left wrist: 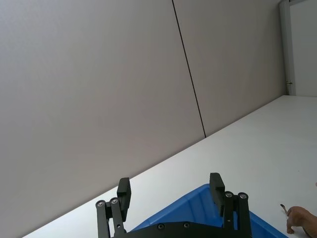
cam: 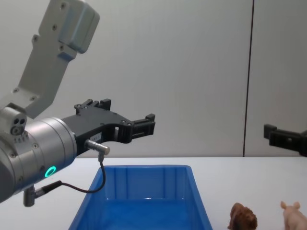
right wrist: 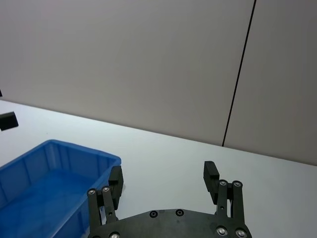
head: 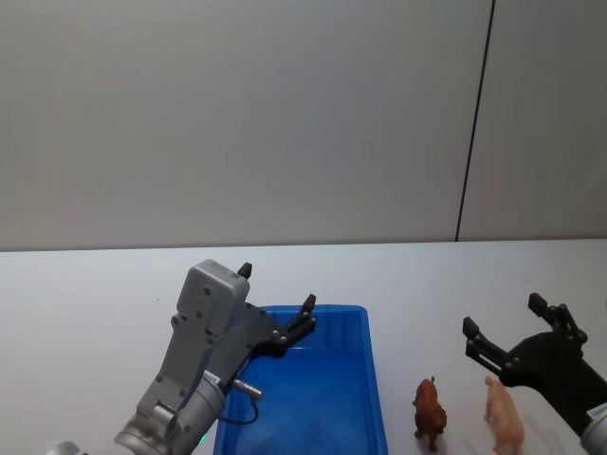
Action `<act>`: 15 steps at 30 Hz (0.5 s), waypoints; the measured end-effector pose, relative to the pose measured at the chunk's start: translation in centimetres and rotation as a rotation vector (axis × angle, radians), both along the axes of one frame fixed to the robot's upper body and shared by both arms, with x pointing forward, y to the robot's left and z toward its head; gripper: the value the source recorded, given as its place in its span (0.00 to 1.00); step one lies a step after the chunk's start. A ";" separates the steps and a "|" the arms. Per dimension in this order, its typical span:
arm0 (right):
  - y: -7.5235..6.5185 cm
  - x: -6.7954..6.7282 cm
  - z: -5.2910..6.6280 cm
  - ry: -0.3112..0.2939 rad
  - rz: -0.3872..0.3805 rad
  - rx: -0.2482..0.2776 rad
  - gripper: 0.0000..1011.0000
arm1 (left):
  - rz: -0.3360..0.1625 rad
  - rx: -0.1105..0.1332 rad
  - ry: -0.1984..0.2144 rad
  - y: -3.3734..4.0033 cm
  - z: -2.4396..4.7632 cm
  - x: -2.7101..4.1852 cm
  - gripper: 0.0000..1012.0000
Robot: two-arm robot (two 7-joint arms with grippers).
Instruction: Pick up the two dolls from the table and place them into the box.
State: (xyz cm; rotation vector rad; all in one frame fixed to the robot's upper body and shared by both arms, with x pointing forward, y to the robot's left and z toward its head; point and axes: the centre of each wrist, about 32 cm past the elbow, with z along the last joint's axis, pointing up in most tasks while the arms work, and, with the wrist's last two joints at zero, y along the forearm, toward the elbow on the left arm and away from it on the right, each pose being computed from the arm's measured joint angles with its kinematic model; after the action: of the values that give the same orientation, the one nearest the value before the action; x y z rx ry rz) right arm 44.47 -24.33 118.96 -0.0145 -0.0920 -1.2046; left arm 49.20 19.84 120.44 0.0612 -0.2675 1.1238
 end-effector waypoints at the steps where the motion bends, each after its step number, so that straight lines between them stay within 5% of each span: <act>1: -0.1 0.0 0.0 0.004 0.003 -0.006 0.99 | 0.000 0.000 0.000 0.00 0.00 0.00 0.99; 15: -2.0 -0.6 -0.2 0.112 0.019 -0.090 0.99 | 0.000 0.000 0.000 0.00 0.00 0.00 0.99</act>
State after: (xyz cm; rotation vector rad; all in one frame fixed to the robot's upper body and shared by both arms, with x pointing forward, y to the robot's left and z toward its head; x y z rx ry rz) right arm 43.91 -26.34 118.72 -0.1590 -0.0483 -1.1779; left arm 49.20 19.84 120.44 0.0613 -0.2675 1.1238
